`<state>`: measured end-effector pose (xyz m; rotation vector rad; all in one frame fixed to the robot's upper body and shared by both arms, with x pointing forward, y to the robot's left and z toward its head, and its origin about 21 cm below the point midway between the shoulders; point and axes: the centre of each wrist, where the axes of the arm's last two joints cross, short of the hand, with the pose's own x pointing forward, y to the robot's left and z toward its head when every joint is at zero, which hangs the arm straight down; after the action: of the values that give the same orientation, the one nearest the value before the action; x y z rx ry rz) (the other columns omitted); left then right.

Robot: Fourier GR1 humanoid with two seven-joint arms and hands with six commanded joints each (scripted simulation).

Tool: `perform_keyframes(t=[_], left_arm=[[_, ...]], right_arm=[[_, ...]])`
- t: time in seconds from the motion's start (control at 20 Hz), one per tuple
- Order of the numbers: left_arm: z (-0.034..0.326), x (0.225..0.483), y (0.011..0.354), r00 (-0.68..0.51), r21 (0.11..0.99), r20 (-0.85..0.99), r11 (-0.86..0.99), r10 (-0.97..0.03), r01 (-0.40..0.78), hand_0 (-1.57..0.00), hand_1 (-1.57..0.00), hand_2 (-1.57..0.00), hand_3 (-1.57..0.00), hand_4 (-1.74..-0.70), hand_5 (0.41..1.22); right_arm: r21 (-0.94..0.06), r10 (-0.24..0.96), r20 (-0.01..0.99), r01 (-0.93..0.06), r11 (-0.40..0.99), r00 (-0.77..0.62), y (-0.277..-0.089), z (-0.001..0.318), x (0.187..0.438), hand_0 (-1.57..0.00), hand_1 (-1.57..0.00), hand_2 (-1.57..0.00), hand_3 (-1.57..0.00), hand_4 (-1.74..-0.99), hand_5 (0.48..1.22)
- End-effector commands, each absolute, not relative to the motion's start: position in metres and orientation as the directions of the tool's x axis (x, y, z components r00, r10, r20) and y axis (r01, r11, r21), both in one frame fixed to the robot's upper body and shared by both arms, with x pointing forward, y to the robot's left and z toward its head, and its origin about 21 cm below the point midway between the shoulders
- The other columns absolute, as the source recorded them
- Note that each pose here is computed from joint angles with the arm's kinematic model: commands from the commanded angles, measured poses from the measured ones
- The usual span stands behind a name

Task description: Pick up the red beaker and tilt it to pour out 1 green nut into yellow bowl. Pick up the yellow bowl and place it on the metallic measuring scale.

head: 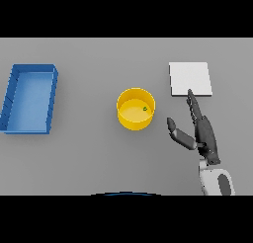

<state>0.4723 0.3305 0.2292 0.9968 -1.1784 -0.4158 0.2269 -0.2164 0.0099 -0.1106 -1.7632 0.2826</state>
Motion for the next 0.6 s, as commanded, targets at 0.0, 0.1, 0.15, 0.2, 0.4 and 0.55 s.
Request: perform_keyframes(t=[0.0,0.1,0.15,0.2,0.4,0.55], left_arm=[[0.221,0.469,0.335,0.369,0.797,0.602,0.561,-0.708,-0.223,-1.57,-1.57,-1.57,-1.52,-1.74,1.221],[0.201,0.459,0.343,0.42,0.762,0.64,0.604,-0.644,-0.233,-1.57,-1.57,-1.57,-1.46,-1.74,1.221],[0.188,0.453,0.345,0.435,0.737,0.663,0.632,-0.609,-0.239,-1.57,-1.57,-1.57,-1.43,-1.74,1.221],[0.178,0.447,0.345,0.45,0.714,0.683,0.653,-0.575,-0.25,-1.57,-1.57,-1.57,-1.4,-1.74,1.221],[0.147,0.417,0.347,0.48,0.65,0.733,0.703,-0.482,-0.287,-1.57,-1.57,-1.57,-1.38,-1.74,1.221],[0.128,0.396,0.341,0.503,0.616,0.752,0.727,-0.427,-0.303,-1.57,-1.57,-1.57,-1.4,-1.74,1.221]], right_arm=[[-0.26,0.236,0.945,-0.081,0.962,-0.226,-0.215,0.013,0.231,0.0,0.0,0.0,0.0,-1.168,0.68],[-0.273,0.25,0.943,-0.082,0.958,-0.218,-0.22,0.01,0.23,0.0,0.0,0.0,0.0,-1.188,0.696],[-0.281,0.258,0.94,-0.079,0.956,-0.224,-0.22,0.013,0.231,0.0,0.0,0.0,0.0,-1.191,0.702],[-0.282,0.257,0.939,-0.082,0.956,-0.23,-0.22,0.011,0.229,0.0,0.0,0.0,0.0,-1.192,0.704],[-0.293,0.269,0.935,-0.078,0.953,-0.229,-0.218,0.008,0.23,0.0,0.0,0.0,0.0,-1.207,0.708],[-0.291,0.27,0.939,-0.071,0.954,-0.214,-0.221,0.007,0.231,0.0,0.0,0.0,0.0,-1.201,0.696]])
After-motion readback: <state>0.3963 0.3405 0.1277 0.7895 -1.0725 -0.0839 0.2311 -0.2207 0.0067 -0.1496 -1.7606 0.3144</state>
